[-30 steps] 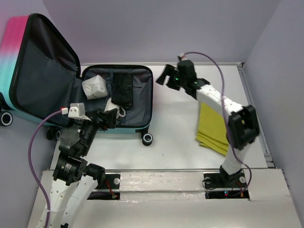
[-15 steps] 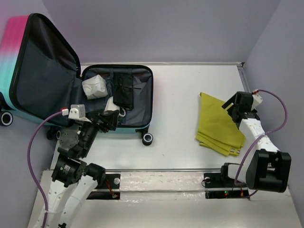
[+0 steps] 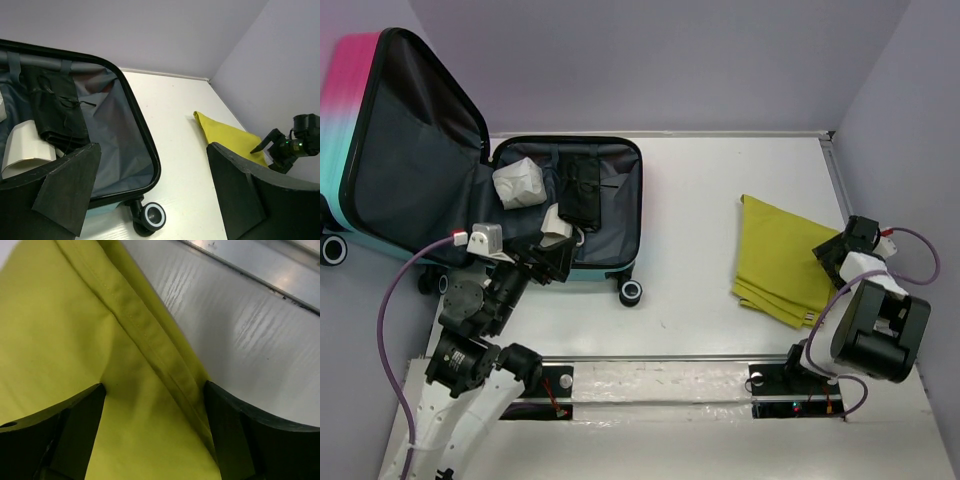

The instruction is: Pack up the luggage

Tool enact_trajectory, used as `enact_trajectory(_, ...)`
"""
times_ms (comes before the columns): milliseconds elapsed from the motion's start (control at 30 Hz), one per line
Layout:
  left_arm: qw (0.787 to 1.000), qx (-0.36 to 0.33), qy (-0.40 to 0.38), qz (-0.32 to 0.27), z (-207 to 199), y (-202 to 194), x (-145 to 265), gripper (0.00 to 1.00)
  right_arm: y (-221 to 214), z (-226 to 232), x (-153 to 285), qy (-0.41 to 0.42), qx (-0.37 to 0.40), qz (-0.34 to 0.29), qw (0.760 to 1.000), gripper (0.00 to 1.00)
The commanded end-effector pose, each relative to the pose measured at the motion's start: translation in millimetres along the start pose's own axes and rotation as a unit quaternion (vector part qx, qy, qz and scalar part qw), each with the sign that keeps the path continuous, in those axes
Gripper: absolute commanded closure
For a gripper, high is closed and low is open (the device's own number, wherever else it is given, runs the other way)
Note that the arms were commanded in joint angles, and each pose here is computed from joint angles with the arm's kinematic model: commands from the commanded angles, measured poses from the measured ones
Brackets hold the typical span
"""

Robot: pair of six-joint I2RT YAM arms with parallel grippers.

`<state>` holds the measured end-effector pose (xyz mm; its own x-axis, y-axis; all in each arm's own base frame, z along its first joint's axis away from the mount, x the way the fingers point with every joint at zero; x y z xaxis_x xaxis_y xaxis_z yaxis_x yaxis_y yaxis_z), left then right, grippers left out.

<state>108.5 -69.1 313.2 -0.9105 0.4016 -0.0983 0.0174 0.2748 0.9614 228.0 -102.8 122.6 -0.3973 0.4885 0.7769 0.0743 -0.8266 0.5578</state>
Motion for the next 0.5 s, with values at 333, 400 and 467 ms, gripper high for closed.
enact_trajectory(333,0.998,0.009,-0.068,-0.006,-13.8,5.2,-6.7,0.01,-68.3,55.5,-5.5,0.209,0.071,0.25,0.943,0.34)
enact_trajectory(400,0.996,0.018,-0.088,0.017,-17.7,0.8,-14.1,0.01,-78.0,61.9,2.4,0.238,0.087,0.264,0.931,0.34)
enact_trajectory(467,0.994,0.022,-0.096,0.055,-19.2,-8.3,-27.2,0.01,-76.1,62.6,5.4,0.247,0.091,0.259,0.929,0.31)
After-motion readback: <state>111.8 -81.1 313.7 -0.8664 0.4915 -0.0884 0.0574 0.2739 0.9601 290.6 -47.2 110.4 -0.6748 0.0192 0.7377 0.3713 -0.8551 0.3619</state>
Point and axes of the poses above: each gripper's point midway between its finger pads, its own x axis back along the fingers, its own z axis along the line the jaws close on, y = z × x, the point moved 10 cm from there along x, back along the fingers, and after that the axes turned 10 degrees about -x, right-handed, at the moved point
